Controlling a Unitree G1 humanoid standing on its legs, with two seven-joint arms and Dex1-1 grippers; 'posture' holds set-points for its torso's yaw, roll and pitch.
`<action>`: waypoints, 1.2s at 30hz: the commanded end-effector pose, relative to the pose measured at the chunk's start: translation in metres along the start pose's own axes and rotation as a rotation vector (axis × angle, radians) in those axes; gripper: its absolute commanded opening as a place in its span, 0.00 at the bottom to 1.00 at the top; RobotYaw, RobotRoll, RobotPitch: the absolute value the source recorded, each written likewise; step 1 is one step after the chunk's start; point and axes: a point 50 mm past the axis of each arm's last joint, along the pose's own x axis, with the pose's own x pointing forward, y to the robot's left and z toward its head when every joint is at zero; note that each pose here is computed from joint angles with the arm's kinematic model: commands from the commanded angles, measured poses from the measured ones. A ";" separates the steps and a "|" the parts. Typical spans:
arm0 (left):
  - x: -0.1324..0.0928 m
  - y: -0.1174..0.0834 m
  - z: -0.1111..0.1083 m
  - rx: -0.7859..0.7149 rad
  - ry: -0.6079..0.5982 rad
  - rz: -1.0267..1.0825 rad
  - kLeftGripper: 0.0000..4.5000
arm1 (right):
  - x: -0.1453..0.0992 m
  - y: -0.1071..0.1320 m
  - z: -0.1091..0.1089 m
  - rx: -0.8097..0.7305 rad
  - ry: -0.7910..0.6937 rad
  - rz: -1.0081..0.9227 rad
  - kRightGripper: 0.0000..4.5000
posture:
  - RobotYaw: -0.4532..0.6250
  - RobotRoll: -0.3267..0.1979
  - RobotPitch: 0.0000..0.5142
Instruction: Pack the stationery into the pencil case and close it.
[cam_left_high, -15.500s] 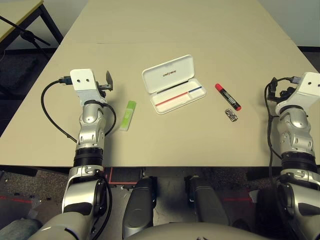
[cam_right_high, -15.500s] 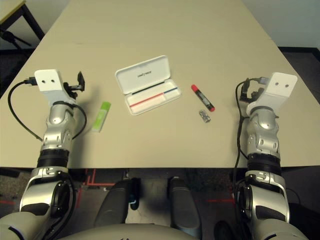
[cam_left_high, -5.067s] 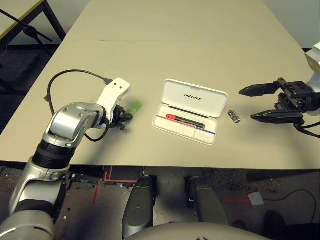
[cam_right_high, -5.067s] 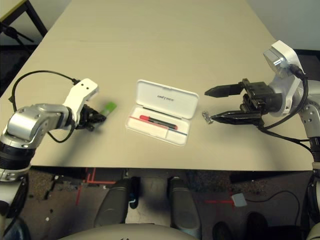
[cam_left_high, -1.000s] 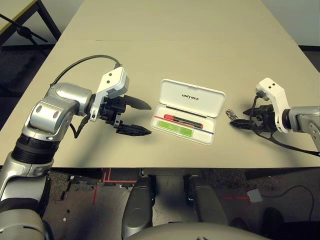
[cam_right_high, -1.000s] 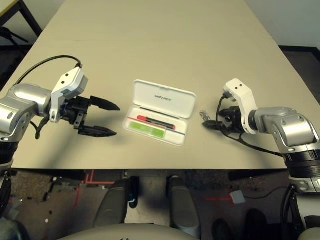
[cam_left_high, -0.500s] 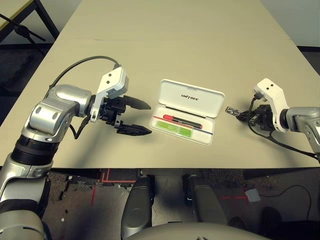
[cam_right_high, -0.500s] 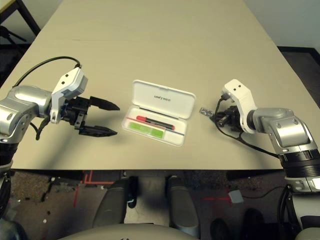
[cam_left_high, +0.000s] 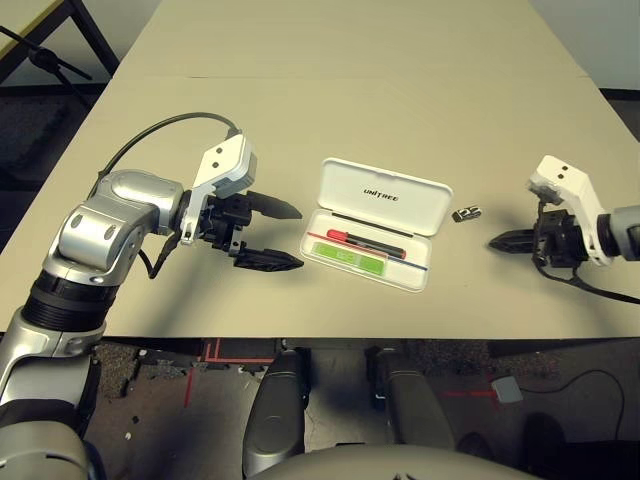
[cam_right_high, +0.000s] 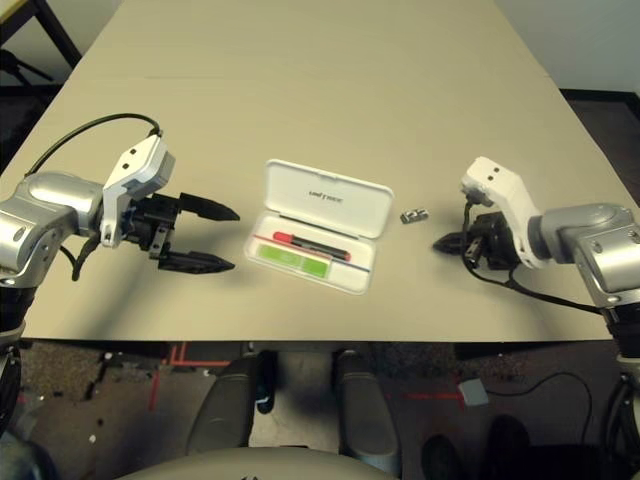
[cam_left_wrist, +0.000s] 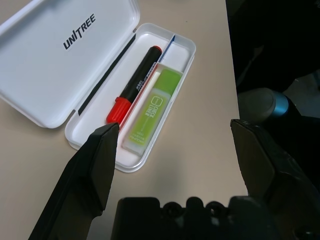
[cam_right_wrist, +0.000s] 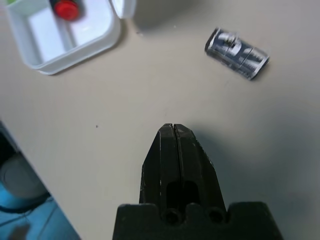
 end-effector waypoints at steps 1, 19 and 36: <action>-0.003 0.000 -0.002 -0.002 0.004 0.001 1.00 | -0.001 0.003 0.006 -0.054 0.009 0.043 0.00 | 0.55 0.62 0.39; -0.002 0.001 -0.002 0.004 0.004 0.012 1.00 | -0.018 -0.002 0.024 -0.131 0.014 0.073 0.30 | 0.55 0.62 0.37; -0.002 0.000 -0.001 0.008 -0.002 0.012 1.00 | -0.007 -0.022 0.022 -0.286 -0.014 0.000 0.99 | 0.55 0.62 0.36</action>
